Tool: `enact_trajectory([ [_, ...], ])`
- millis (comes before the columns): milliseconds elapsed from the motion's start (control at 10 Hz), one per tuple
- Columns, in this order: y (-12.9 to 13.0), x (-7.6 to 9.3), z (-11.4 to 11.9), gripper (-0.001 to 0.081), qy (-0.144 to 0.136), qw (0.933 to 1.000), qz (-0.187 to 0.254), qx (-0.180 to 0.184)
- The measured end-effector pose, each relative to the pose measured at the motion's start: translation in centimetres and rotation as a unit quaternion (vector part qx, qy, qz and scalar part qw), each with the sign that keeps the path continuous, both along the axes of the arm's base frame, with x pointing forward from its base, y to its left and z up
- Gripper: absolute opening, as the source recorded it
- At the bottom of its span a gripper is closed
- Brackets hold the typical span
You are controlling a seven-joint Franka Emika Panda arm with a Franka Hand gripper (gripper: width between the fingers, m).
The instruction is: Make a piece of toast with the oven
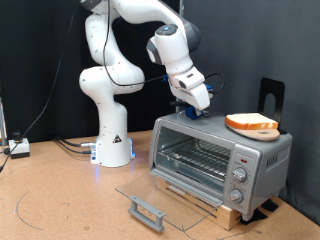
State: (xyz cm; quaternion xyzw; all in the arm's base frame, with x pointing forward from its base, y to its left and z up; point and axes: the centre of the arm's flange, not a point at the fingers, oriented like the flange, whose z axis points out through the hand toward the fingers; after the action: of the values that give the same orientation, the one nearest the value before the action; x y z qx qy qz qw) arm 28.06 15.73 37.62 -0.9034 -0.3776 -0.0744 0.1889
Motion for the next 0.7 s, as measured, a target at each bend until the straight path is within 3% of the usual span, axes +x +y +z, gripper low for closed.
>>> enact_trajectory([
  [300,-0.2,0.2,0.1,0.0397,0.004,0.9999,-0.009,0.004],
  [500,-0.6,0.4,1.3,0.0397,0.008,0.999,-0.023,0.039],
  [700,-1.6,0.4,4.1,0.0397,0.006,0.9964,-0.028,0.08],
])
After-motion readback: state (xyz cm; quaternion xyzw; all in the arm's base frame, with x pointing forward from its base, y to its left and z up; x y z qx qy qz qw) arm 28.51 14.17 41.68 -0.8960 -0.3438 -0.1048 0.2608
